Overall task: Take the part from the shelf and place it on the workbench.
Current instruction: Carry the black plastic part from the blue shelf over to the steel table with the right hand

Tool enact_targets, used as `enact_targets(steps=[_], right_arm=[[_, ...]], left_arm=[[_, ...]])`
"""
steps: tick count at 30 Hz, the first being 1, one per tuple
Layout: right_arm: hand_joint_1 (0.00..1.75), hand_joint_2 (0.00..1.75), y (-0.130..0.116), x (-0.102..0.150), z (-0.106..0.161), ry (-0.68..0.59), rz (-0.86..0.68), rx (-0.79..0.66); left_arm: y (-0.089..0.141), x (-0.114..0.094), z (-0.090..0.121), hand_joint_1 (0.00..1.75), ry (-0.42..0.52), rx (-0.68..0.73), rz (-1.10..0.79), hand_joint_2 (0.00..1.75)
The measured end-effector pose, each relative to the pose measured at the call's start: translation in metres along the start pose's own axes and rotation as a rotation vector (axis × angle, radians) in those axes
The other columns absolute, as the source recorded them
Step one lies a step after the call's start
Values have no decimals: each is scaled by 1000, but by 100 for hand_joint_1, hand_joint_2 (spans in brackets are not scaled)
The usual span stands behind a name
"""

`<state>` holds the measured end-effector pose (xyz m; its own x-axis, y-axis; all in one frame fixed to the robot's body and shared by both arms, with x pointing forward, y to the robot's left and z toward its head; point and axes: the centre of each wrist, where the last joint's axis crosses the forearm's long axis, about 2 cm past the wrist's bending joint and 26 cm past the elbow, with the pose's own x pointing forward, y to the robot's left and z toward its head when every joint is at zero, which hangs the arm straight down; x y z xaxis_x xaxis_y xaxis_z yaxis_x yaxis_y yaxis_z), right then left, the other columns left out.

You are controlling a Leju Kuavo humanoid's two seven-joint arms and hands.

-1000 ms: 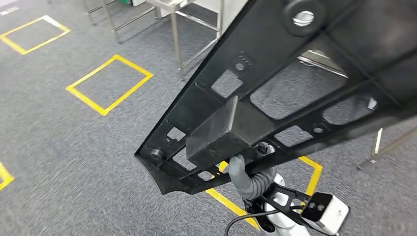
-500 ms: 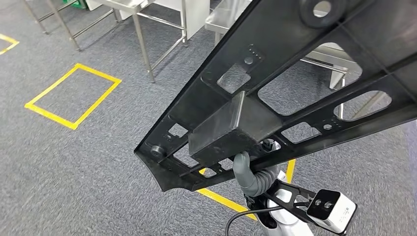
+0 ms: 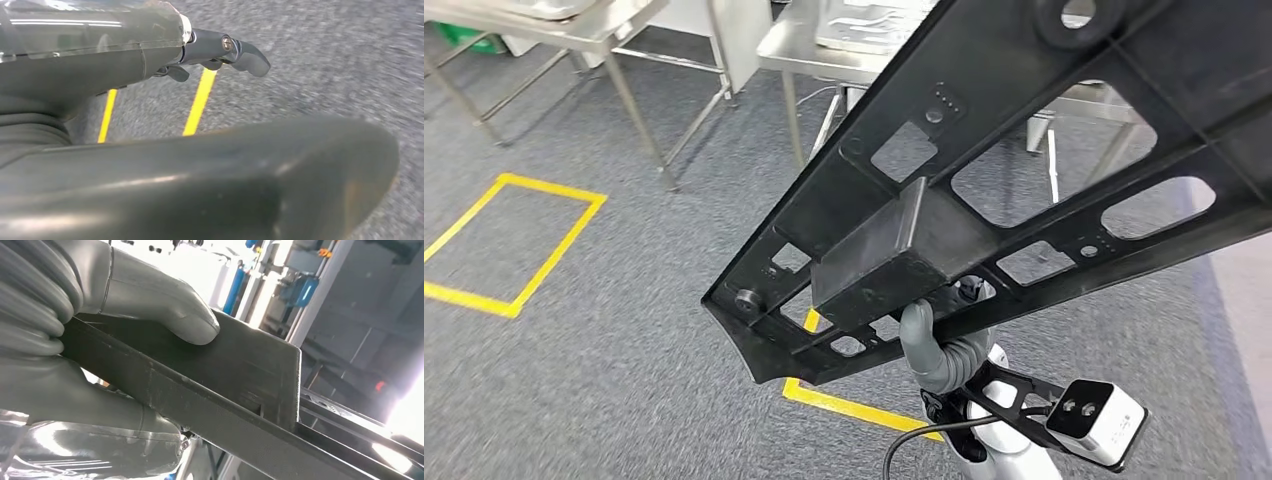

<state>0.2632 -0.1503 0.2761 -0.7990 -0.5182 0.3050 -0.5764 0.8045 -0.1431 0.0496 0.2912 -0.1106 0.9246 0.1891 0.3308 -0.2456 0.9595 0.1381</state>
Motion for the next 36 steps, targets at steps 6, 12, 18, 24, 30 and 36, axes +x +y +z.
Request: enact_targets(steps=[6,12,18,24,30,36], right_arm=[[175,175,-1,1,3,8,9,-6],[175,175,-2,2,5,13,15,-11],[175,175,-4,3,5,8,27,-12],[175,175,-5,4,4,6,44,-9],[175,175,-4,4,5,10,53,-12],[175,175,-4,5,4,7,53,-14]], left_arm=[[-2,5,-1,0,-12,-5,10,0],[-1,1,0,0,-5,-9,16,0],[-1,2,0,0,-11,-18,19,0],[-2,4,-1,0,-16,-22,29,0],[1,1,0,0,-9,-18,38,0],[0,3,-1,0,-15,-28,48,0]])
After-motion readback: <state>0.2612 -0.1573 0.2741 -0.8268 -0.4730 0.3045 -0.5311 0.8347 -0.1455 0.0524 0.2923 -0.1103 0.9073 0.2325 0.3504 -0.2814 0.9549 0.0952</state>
